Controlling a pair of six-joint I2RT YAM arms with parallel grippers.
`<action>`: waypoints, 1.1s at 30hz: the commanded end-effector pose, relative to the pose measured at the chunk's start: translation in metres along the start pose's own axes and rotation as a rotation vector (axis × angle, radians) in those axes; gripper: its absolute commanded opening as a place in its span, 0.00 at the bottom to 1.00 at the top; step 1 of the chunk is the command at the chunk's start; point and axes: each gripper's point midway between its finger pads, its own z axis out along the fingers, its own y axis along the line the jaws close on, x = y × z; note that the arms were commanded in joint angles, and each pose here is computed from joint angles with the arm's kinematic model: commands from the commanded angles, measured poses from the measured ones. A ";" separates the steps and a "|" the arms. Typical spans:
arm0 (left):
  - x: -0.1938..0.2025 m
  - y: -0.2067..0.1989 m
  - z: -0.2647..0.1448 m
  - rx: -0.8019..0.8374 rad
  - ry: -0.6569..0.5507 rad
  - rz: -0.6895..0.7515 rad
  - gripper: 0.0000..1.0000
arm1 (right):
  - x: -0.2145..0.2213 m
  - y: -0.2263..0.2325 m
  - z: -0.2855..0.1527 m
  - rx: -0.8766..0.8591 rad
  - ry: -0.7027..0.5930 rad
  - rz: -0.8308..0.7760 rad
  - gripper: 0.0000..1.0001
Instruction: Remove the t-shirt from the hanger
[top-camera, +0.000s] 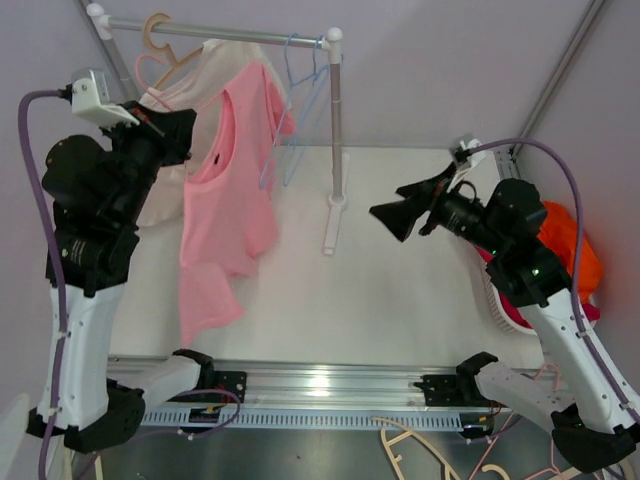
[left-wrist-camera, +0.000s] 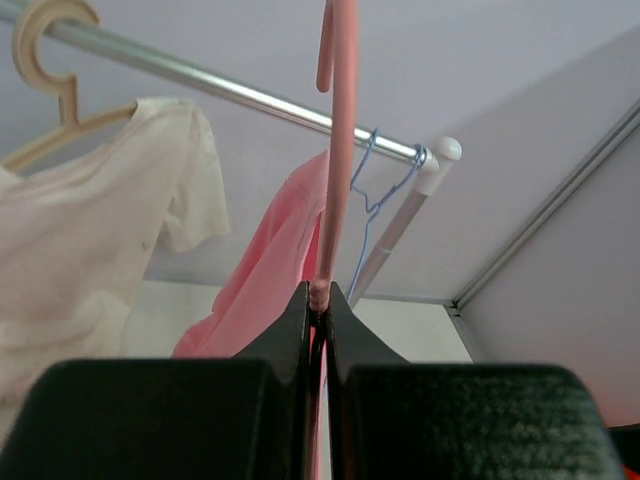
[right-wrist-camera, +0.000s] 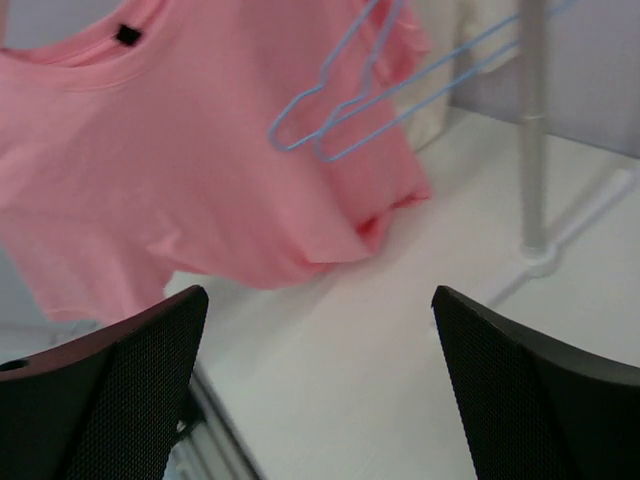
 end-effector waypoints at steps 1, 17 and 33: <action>0.025 0.003 -0.028 -0.074 0.074 -0.090 0.01 | 0.013 0.080 -0.006 -0.350 0.015 -0.039 0.99; 0.099 0.059 -0.089 -0.397 0.177 -0.128 0.01 | 0.197 0.305 0.039 -0.649 0.107 -0.234 0.99; 0.119 0.051 -0.074 -0.355 0.276 -0.035 0.01 | 0.237 0.349 0.056 -0.543 0.050 -0.268 0.00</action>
